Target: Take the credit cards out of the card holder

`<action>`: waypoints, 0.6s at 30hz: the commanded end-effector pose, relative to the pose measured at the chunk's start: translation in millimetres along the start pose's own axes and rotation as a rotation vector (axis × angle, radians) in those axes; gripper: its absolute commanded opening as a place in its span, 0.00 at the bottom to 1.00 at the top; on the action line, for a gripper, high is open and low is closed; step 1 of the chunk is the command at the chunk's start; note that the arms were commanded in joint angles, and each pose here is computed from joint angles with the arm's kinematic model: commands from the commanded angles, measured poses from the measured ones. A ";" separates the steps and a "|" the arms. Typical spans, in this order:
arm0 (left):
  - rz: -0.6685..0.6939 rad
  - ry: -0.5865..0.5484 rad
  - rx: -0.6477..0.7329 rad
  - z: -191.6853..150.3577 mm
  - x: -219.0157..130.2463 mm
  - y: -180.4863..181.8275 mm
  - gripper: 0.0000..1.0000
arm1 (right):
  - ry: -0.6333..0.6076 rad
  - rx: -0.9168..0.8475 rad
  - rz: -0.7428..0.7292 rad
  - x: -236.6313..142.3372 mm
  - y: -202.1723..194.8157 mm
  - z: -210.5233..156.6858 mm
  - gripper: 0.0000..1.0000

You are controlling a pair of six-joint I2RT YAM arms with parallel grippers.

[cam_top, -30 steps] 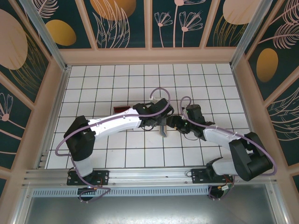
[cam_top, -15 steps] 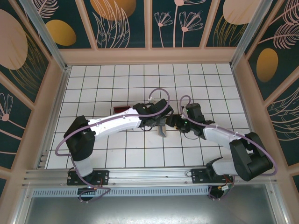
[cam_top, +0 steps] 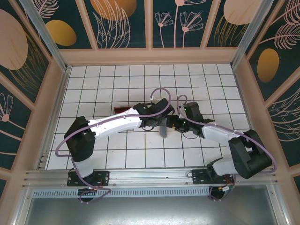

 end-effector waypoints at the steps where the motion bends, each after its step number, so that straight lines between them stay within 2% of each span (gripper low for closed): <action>1: 0.006 -0.020 0.005 7.1 -4.0 -0.5 0.00 | -0.013 -0.028 -0.041 -0.5 3.5 6.7 0.52; 4: 0.067 -0.006 0.007 2.1 1.8 7.2 0.00 | -0.023 -0.024 -0.107 -2.1 -3.1 5.8 0.40; 6: 0.111 -0.002 0.016 -1.1 4.4 13.1 0.00 | -0.024 -0.025 -0.135 -4.0 -6.7 3.6 0.36; 12: 0.180 0.007 0.006 -11.2 11.0 37.1 0.00 | -0.039 -0.029 -0.182 -11.9 -11.8 -0.8 0.00; 14: 0.186 0.020 -0.001 -15.3 15.3 43.1 0.01 | -0.040 -0.025 -0.185 -13.1 -12.7 -1.7 0.00; 15: 0.186 0.025 -0.002 -17.1 16.6 44.8 0.03 | -0.039 -0.025 -0.182 -13.0 -12.9 -2.5 0.00; 16: 0.179 0.031 -0.003 -18.2 17.5 44.8 0.09 | -0.037 -0.022 -0.182 -13.1 -13.3 -2.9 0.00; 18: 0.160 0.035 -0.004 -18.5 17.3 43.0 0.28 | -0.034 -0.015 -0.179 -12.9 -13.9 -4.2 0.00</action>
Point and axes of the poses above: each hand's point on the last joint's axis, 136 mm out from that joint toward the fingers, its own x axis out along the fingers, its own y axis along the line the jaws close on, z = x × y, the point moved 9 cm from there along -x, back along the fingers, and after that the axes turned 3 degrees about -x, right-handed, at the moved point
